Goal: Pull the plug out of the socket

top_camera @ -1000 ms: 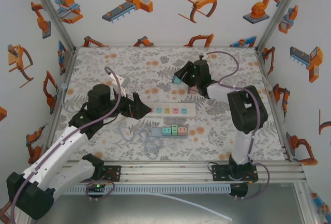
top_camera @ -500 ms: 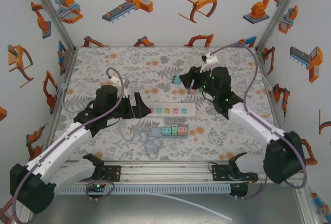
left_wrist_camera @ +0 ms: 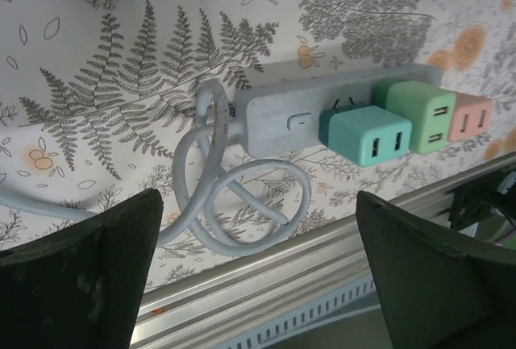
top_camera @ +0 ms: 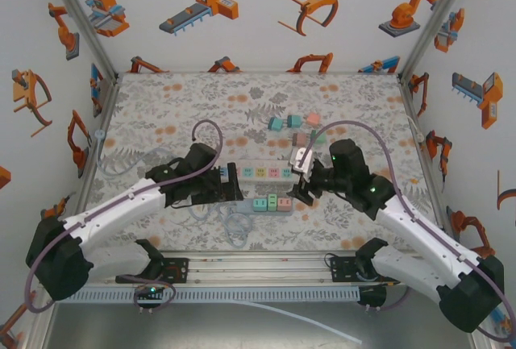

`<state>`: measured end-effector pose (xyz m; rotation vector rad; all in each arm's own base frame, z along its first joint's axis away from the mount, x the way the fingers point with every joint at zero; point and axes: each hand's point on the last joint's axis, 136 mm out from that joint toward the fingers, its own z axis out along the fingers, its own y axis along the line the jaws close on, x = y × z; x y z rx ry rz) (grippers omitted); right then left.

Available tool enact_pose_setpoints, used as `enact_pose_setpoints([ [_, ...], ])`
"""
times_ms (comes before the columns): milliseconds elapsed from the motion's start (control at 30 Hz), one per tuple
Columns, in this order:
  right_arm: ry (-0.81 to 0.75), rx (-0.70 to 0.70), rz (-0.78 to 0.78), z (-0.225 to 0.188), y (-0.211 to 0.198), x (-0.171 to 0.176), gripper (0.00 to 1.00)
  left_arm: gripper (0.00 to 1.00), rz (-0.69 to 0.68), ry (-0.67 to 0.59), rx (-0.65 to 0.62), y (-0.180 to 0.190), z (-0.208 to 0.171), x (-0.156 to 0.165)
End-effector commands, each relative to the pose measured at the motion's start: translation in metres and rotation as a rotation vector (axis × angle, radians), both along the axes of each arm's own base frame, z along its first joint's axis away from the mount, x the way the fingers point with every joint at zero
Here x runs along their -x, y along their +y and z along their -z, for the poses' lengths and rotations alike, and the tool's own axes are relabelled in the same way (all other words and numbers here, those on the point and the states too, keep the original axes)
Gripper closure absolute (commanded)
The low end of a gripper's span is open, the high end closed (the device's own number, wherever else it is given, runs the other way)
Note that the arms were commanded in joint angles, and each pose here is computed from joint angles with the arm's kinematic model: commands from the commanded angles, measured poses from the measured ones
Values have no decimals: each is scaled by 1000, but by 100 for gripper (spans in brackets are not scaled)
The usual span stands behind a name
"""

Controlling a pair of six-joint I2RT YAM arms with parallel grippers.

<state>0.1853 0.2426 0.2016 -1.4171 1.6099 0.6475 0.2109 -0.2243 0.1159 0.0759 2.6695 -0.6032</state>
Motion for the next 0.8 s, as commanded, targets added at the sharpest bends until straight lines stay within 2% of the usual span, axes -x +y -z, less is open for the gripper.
enact_pose_setpoints([
  [0,33,30,-143,24,1,27,37,3,-47,36,-53,1,9,-1],
  [133,86,9,-188,34,13,26,37,3,-20,51,-73,-3,24,2],
  [267,122,45,-206,53,17,22,38,3,0,42,-59,-6,35,2],
  [467,108,92,-182,77,21,12,40,3,13,56,-90,-6,51,2],
  [767,112,107,-197,92,25,12,46,3,12,81,-136,-8,74,-2],
])
